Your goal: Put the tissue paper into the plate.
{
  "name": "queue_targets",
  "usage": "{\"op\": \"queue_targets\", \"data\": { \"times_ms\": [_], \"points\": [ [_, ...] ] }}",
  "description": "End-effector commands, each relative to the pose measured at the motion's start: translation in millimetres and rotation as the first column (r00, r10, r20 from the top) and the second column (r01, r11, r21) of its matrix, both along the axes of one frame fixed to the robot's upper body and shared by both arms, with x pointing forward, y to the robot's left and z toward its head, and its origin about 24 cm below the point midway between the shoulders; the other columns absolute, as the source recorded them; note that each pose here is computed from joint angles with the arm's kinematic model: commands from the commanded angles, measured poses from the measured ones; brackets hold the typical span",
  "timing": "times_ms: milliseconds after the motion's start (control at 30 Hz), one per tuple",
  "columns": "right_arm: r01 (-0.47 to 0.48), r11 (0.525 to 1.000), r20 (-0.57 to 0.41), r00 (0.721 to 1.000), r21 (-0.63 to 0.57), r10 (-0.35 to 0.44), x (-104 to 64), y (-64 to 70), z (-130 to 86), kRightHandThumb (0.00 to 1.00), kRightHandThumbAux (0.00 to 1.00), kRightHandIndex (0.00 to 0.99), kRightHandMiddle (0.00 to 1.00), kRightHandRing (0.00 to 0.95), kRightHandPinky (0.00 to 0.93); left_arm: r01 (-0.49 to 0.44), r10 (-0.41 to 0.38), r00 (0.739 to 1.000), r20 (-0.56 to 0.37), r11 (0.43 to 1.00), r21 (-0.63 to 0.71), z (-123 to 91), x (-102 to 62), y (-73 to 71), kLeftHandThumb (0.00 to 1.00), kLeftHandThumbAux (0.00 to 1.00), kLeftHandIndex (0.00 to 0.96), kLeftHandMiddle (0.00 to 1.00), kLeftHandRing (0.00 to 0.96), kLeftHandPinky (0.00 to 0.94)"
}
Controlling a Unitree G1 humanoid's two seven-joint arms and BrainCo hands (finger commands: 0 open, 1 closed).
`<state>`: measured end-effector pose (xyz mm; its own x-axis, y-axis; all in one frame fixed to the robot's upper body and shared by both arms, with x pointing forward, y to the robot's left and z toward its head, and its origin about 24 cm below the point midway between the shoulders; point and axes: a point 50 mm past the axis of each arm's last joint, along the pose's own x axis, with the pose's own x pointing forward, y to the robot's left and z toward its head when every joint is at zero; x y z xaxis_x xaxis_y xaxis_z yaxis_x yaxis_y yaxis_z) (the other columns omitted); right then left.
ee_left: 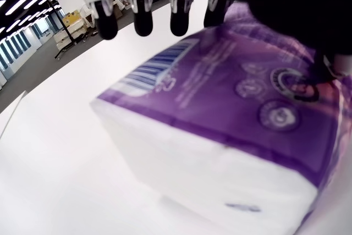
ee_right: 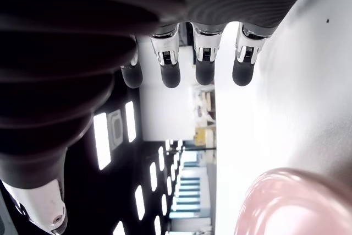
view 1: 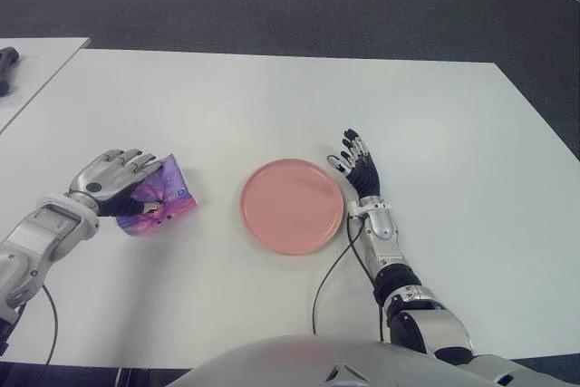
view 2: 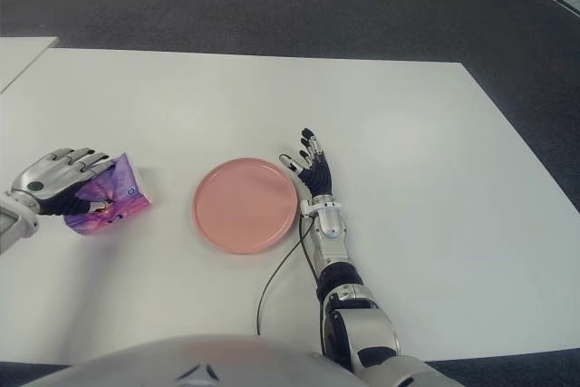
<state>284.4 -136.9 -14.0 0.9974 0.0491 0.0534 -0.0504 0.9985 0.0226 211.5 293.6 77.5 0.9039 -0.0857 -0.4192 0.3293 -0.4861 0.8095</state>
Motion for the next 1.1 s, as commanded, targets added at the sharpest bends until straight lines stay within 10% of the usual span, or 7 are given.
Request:
{"op": "queue_targets", "data": {
  "times_ms": [33, 1100],
  "points": [
    [0.031, 1.000, -0.158, 0.987, 0.004, -0.030, -24.6, -7.9, -32.5, 0.118, 0.674, 0.017, 0.019, 0.018, 0.060, -0.014, 0.011, 0.991, -0.134, 1.000, -0.027, -26.0, -16.7, -4.7, 0.004, 0.221, 0.000, 0.000, 0.000, 0.000],
    [0.030, 1.000, -0.160, 0.987, 0.004, -0.029, -24.0, -6.0, -32.7, 0.118, 0.674, 0.017, 0.019, 0.018, 0.060, -0.002, 0.017, 0.992, 0.129, 0.993, -0.117, 35.0, -13.6, -5.9, 0.026, 0.249, 0.000, 0.000, 0.000, 0.000]
  ]
}}
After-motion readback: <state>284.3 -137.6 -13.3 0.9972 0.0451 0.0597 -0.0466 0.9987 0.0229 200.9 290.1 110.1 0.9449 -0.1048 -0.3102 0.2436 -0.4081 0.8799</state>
